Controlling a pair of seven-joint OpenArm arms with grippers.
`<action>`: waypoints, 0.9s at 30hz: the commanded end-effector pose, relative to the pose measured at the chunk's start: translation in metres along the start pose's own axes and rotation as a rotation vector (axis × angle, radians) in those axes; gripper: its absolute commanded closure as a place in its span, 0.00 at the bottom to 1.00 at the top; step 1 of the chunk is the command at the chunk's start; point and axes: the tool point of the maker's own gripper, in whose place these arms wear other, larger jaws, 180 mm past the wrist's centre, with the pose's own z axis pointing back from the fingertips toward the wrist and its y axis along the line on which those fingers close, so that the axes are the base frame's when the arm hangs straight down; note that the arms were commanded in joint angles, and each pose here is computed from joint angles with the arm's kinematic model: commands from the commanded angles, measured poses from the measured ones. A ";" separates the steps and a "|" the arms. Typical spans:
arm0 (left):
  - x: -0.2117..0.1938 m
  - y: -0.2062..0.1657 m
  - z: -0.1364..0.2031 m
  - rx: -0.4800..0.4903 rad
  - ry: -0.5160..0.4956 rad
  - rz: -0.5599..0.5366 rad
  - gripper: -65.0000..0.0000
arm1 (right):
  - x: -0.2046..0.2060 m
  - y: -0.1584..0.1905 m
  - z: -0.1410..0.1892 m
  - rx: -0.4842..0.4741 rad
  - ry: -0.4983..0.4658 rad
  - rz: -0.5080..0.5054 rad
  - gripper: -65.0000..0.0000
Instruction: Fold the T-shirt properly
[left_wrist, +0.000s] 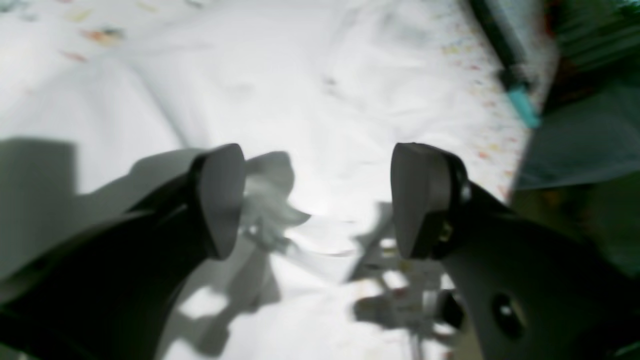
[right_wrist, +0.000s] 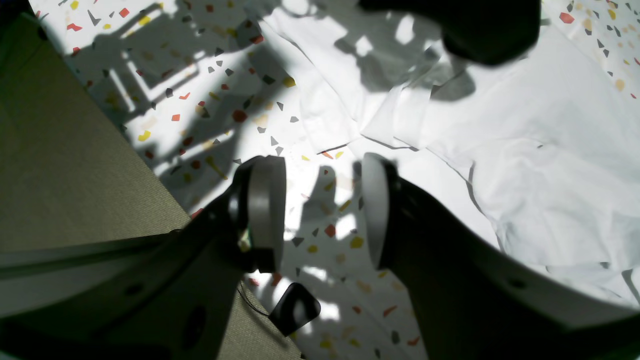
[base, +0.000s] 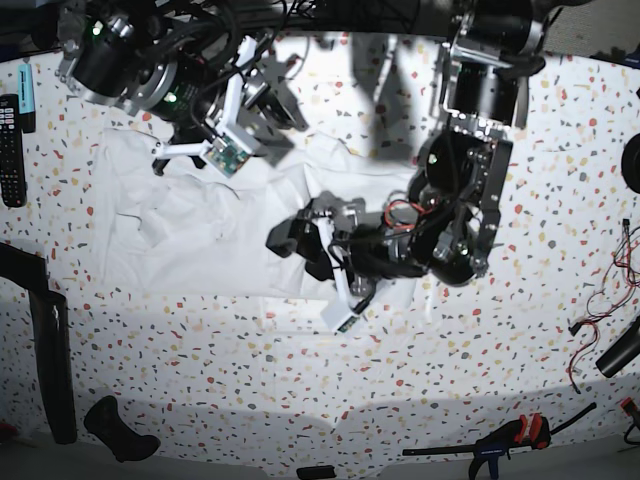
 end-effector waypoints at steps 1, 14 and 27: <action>0.021 0.003 0.005 0.027 -0.036 -0.055 0.33 | 0.014 -0.004 0.005 -0.016 -0.066 0.004 0.61; 0.009 0.021 0.009 0.107 0.004 -0.079 0.33 | -0.044 -0.189 0.109 -0.664 -0.075 -0.404 0.61; 0.008 0.017 0.008 0.086 -0.005 -0.066 0.33 | -0.113 -0.253 0.089 -0.625 -0.041 -0.613 0.33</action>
